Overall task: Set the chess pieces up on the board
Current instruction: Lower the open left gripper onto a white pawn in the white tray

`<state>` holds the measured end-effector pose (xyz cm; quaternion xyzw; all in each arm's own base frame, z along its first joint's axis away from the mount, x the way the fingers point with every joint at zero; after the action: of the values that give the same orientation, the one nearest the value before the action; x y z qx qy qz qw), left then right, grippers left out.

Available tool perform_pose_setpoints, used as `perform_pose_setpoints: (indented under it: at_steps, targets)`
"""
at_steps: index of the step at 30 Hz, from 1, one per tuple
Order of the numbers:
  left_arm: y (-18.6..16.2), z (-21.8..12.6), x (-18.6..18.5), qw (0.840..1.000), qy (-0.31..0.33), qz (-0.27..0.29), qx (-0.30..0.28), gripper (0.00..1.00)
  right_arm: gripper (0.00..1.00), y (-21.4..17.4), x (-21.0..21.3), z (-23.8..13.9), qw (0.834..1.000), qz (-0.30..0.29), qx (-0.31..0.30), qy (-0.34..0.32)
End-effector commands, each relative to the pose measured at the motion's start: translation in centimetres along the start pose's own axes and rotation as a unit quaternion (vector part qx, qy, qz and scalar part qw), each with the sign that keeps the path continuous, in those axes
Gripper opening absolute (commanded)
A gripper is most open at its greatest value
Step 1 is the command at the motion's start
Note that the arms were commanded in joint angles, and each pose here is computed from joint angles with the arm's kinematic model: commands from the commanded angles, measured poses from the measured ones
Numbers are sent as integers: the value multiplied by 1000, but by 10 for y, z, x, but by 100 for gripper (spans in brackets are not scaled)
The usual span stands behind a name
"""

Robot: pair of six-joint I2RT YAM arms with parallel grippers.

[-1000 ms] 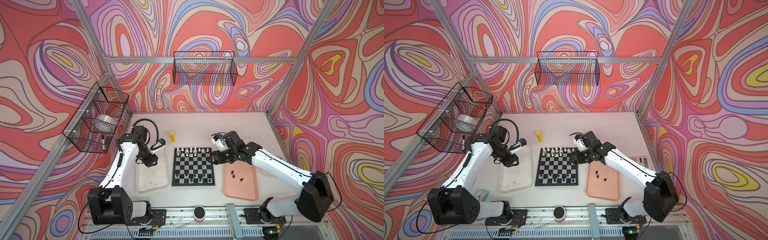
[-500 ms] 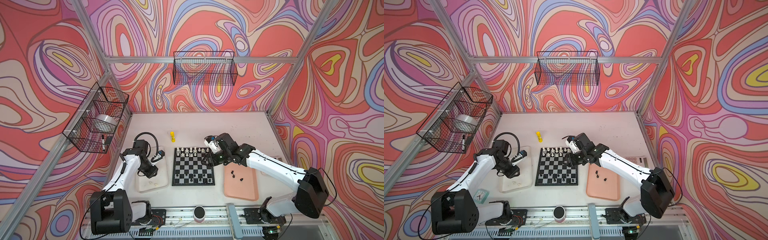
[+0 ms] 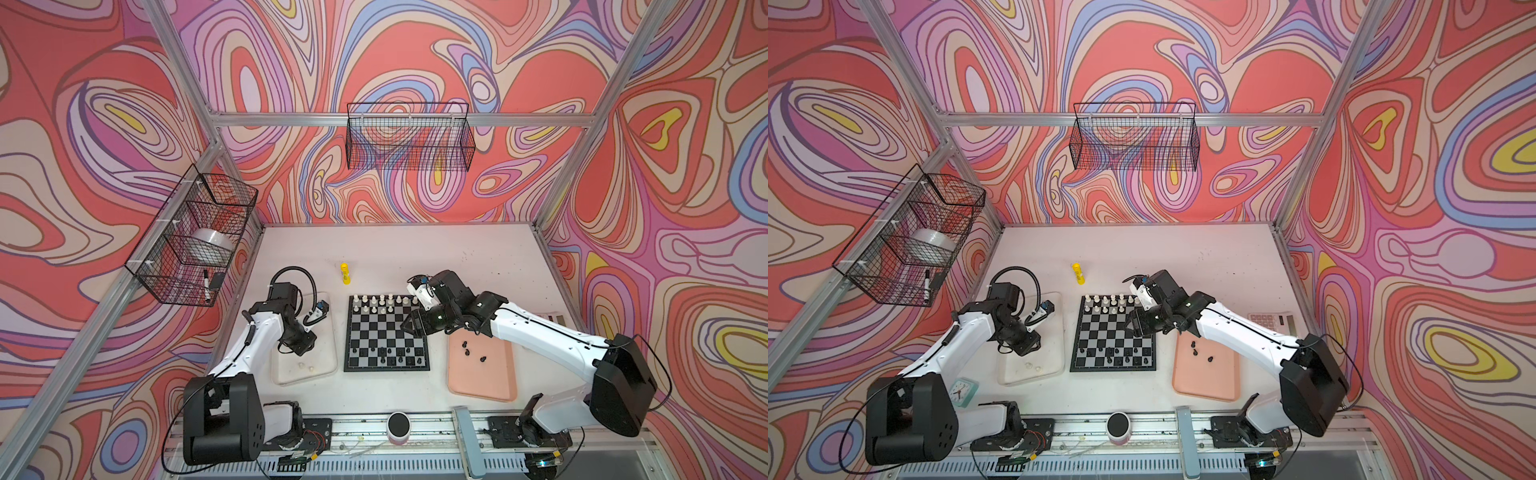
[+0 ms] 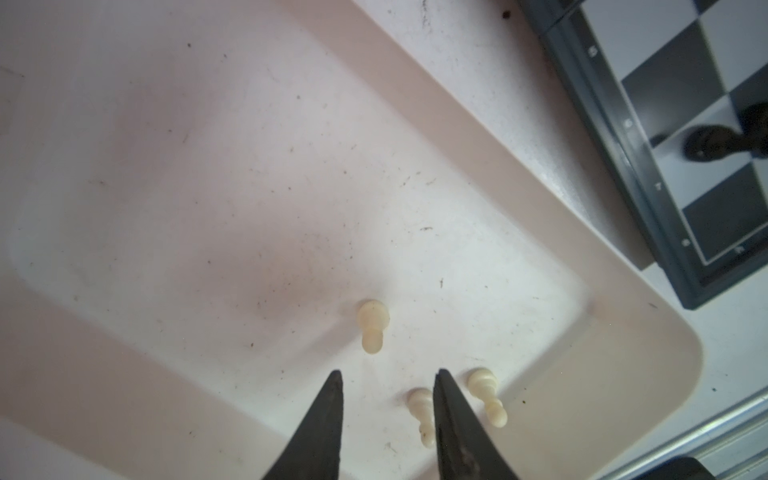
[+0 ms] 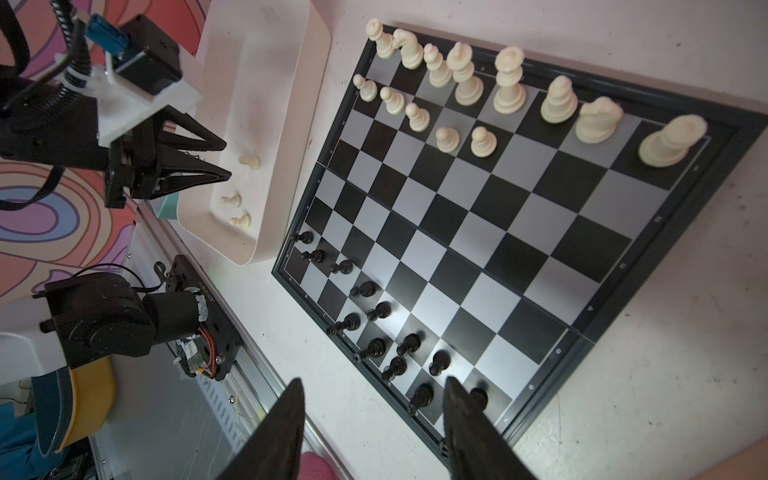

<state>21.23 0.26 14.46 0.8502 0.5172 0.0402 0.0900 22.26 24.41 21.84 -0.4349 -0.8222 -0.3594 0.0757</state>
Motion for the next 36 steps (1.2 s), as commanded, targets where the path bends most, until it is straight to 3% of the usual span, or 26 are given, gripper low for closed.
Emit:
perform_pose_setpoints:
  at_steps: [1, 30, 36]
  targets:
    - [-3, 7, 1, 1000, 0, -5, 7, 35, 54, 3, 3, 2, 1000, -4, -5, 7]
    - [3, 28, 8, 1000, -10, -1, 23, 27, 55, 2, 4, 0, 1000, 0, -3, 3]
    - [5, 26, 9, 1000, -10, -10, 23, 36, 55, 0, 4, 0, 1000, 1, -5, 2]
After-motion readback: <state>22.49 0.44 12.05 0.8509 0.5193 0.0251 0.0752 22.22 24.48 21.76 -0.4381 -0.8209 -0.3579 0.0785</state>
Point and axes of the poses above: each gripper's point midway between its finger pads, its own z axis out along the fingers, its own x axis along the line the jaws close on, y = z × x, the point moved 9 cm from there along -z, back along the fingers, and after that the axes turned 10 degrees about -z, right-handed, at the moved point
